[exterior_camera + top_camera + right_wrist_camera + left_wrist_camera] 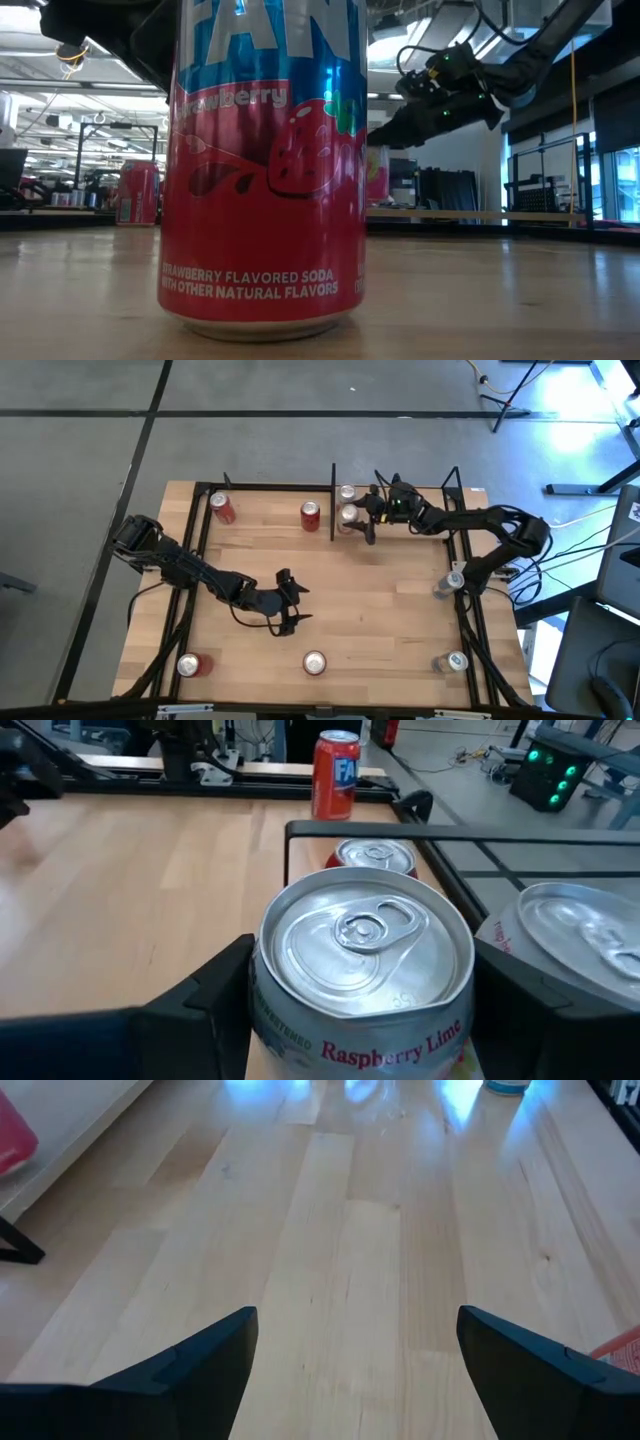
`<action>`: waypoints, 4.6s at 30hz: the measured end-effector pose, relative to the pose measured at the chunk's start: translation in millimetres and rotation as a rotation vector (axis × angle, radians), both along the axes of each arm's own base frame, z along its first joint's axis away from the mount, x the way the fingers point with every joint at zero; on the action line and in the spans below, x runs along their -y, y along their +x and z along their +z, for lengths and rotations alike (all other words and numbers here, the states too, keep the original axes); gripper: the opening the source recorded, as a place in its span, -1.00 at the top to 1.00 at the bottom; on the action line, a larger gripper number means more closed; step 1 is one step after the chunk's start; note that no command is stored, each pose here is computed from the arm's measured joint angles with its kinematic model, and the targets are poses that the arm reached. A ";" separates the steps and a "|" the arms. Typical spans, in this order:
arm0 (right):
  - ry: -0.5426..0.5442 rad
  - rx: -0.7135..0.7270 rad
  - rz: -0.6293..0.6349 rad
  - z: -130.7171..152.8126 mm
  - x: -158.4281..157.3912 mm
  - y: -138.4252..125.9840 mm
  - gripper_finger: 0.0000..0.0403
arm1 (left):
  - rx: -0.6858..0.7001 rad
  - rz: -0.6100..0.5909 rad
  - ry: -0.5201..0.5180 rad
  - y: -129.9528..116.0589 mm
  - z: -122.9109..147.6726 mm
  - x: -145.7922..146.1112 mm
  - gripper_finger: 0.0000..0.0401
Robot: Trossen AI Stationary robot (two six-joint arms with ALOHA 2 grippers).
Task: Place canned beverage on shelf
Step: Put the pink white soda can on the shelf aligned with the other pink white soda can, then put the top red black soda can on the shelf
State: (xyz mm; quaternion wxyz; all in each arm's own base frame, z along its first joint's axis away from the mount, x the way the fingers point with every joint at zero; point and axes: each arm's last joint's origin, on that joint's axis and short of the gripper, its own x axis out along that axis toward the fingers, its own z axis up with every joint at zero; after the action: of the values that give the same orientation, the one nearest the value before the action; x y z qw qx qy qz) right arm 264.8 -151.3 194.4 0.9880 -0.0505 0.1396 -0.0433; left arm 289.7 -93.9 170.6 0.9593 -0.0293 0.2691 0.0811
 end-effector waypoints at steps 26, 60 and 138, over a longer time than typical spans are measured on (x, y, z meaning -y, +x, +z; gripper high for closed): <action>-0.040 0.008 -0.020 -10.3 4.1 6.7 -0.32 | 0.006 0.000 -0.002 0.4 0.5 -0.1 -0.62; 0.125 -0.036 -0.058 66.6 -47.7 -51.7 -0.48 | 0.066 0.203 0.113 33.3 35.6 -58.0 -0.62; 0.012 -0.315 -0.007 6.9 -147.1 -21.9 -0.48 | 0.014 0.433 -0.050 36.5 41.2 -112.2 -0.18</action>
State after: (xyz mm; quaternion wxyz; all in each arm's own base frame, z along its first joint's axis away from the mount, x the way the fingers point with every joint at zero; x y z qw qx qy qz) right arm 242.9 -4.3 201.4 0.9539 -0.0505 0.2934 -0.0374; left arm 326.1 18.3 211.8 0.9203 -0.1108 0.2516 0.2782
